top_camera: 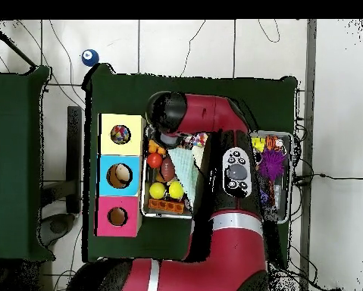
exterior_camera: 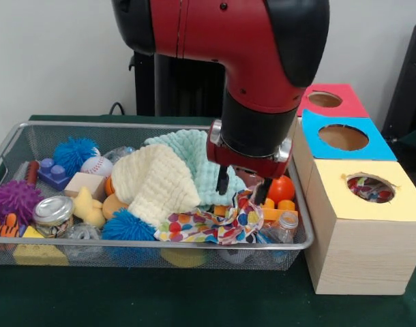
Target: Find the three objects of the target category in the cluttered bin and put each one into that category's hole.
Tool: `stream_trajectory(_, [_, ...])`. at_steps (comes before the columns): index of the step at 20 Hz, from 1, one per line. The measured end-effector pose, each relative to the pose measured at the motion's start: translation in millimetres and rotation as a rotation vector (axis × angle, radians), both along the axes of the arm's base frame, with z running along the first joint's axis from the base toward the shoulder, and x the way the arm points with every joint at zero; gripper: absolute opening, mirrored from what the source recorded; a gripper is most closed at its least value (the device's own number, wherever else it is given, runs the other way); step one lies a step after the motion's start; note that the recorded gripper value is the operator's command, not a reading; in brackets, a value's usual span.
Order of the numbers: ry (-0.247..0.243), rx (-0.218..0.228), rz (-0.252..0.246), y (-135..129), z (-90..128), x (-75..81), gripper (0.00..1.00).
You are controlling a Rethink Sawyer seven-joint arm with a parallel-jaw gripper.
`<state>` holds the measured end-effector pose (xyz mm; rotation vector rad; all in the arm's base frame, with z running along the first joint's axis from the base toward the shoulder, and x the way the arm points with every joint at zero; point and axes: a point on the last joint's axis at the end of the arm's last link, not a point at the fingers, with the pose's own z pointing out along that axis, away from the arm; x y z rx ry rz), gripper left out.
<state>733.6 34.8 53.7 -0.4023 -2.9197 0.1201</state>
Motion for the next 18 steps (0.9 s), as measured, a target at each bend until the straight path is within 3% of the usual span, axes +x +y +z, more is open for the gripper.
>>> stream_trajectory(1, [-0.06, 0.009, 0.004, 2.3, -1.6, 9.2, 1.0])
stream_trajectory(7, [-0.15, 0.025, 0.017, 12.6, -3.1, 23.0, 1.0])
stream_trajectory(13, [-0.147, 0.025, 0.024, 17.9, -3.1, 22.2, 1.0])
stream_trajectory(18, [-0.112, 0.01, 0.042, 22.5, -1.5, 17.5, 1.0])
